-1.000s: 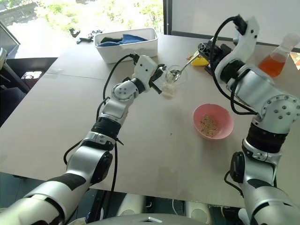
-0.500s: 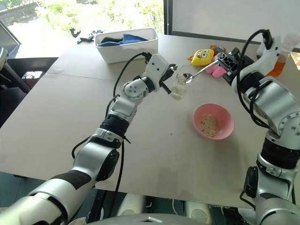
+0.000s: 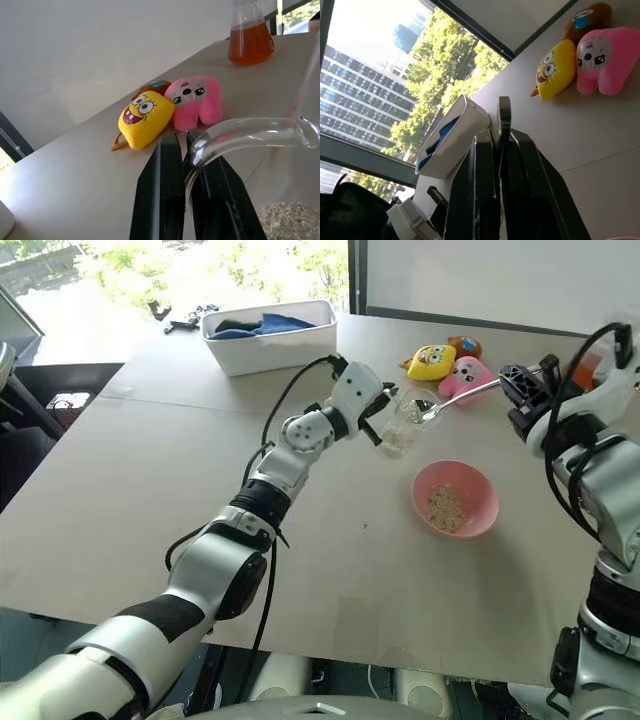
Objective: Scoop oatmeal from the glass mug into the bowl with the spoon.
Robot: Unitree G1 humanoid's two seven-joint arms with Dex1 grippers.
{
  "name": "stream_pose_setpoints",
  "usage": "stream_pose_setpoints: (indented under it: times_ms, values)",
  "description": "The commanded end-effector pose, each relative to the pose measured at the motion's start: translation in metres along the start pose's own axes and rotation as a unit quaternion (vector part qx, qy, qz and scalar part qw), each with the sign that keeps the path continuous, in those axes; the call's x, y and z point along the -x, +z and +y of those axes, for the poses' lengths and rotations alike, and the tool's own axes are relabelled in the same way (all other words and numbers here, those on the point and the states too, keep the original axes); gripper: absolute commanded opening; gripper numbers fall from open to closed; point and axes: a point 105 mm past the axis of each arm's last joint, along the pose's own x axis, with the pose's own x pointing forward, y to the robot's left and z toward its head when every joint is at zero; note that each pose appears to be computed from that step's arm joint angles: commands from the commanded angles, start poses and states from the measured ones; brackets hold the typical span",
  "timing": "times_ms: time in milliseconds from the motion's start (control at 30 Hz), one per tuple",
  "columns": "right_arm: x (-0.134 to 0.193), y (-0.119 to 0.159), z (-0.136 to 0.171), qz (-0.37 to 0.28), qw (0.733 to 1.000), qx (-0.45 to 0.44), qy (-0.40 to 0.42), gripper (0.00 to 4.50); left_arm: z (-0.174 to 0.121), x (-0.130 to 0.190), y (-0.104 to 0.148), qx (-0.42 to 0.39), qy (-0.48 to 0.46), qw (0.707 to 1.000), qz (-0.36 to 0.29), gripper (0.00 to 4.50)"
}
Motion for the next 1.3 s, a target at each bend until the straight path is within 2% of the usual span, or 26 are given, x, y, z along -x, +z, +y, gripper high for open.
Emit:
stream_pose_setpoints:
  times_ms: [33, 1000, 1167, 1300]
  values:
    - [0.014, 0.014, 0.013, -0.032, 0.999, -0.01, 0.028, 0.0, 0.002, -0.009, 0.032, -0.029, -0.007, 0.998, -0.047, 0.02]
    - [0.074, 0.031, -0.024, -0.133, 0.991, -0.025, -0.009, 0.0, -0.008, -0.017, 0.028, -0.041, -0.026, 0.998, -0.036, 0.02]
    - [0.084, 0.027, -0.036, -0.123, 0.992, -0.003, -0.026, 0.0, -0.005, -0.016, 0.026, -0.043, -0.021, 0.998, -0.034, 0.02]
    - [0.088, 0.021, -0.048, -0.081, 0.994, 0.045, -0.061, 0.0, -0.003, -0.016, 0.026, -0.044, -0.017, 0.998, -0.033, 0.02]
